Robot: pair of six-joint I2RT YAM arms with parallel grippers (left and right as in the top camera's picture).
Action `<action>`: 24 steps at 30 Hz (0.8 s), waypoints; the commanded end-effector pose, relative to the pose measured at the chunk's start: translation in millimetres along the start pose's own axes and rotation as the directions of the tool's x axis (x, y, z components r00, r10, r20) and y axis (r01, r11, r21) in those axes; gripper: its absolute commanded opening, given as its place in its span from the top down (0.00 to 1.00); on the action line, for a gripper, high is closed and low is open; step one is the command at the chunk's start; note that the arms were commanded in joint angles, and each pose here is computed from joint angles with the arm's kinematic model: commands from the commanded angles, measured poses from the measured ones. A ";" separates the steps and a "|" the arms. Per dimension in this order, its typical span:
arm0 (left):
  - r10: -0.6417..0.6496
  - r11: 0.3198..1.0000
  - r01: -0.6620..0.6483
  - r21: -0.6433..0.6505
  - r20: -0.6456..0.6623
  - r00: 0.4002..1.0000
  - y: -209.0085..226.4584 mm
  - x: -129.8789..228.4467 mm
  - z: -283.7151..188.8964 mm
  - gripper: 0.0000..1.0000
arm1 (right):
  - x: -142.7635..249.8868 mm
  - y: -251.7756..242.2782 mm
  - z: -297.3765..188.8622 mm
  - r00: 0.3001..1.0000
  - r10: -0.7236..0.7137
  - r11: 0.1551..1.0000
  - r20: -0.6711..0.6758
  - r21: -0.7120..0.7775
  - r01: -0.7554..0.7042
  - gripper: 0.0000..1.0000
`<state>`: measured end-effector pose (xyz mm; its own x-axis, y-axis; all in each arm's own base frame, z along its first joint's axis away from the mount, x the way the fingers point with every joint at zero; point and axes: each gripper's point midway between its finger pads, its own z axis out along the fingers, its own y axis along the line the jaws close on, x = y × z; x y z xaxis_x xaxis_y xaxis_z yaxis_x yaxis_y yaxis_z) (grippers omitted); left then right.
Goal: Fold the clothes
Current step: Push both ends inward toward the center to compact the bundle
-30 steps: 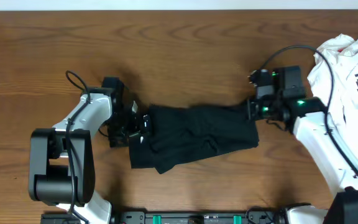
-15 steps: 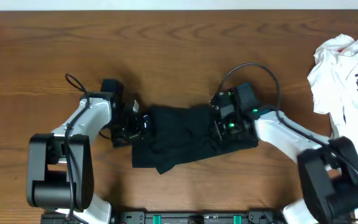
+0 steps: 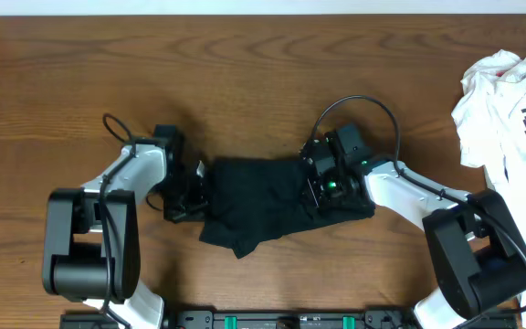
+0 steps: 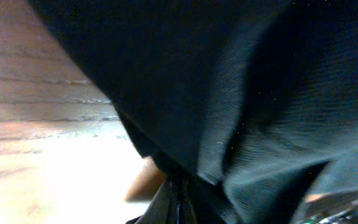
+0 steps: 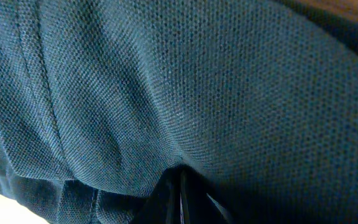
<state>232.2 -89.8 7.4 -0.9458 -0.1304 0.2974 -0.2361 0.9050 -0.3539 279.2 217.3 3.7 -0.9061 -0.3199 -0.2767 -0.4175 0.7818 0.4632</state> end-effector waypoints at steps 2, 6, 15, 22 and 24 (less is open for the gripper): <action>0.040 0.999 -0.040 0.006 0.053 0.998 -17.0 -21.0 -23.4 0.94 | -11.0 12.2 -2.8 1.000 0.020 1.000 0.014 -0.016 -0.020 0.96; 0.054 0.999 -0.054 -0.005 0.086 0.995 -25.4 -30.3 -42.7 0.94 | -25.9 20.5 -15.1 0.998 0.034 0.999 0.061 -0.025 -0.032 0.96; 0.070 0.995 -0.059 -0.081 0.137 0.988 -26.0 -36.3 -73.1 0.94 | -38.1 46.8 -37.0 0.992 0.025 0.994 0.120 -0.113 -0.012 0.96; 0.058 0.995 -0.048 -0.091 0.114 0.992 -20.7 -29.4 -67.6 0.72 | -28.9 50.7 -26.6 0.996 0.008 0.997 0.091 -0.073 -0.002 0.94; 0.057 0.994 -0.046 -0.099 0.112 0.992 -16.7 -29.0 -62.4 0.47 | -25.4 52.5 -21.8 0.996 -0.008 0.999 0.083 -0.051 0.013 0.93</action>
<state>282.8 -78.7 61.8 -0.9735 -0.1331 0.1861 -0.1847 0.9372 -0.2959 281.7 247.7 53.0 -0.9013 -0.2662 -0.3418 -0.4178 0.7426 0.5234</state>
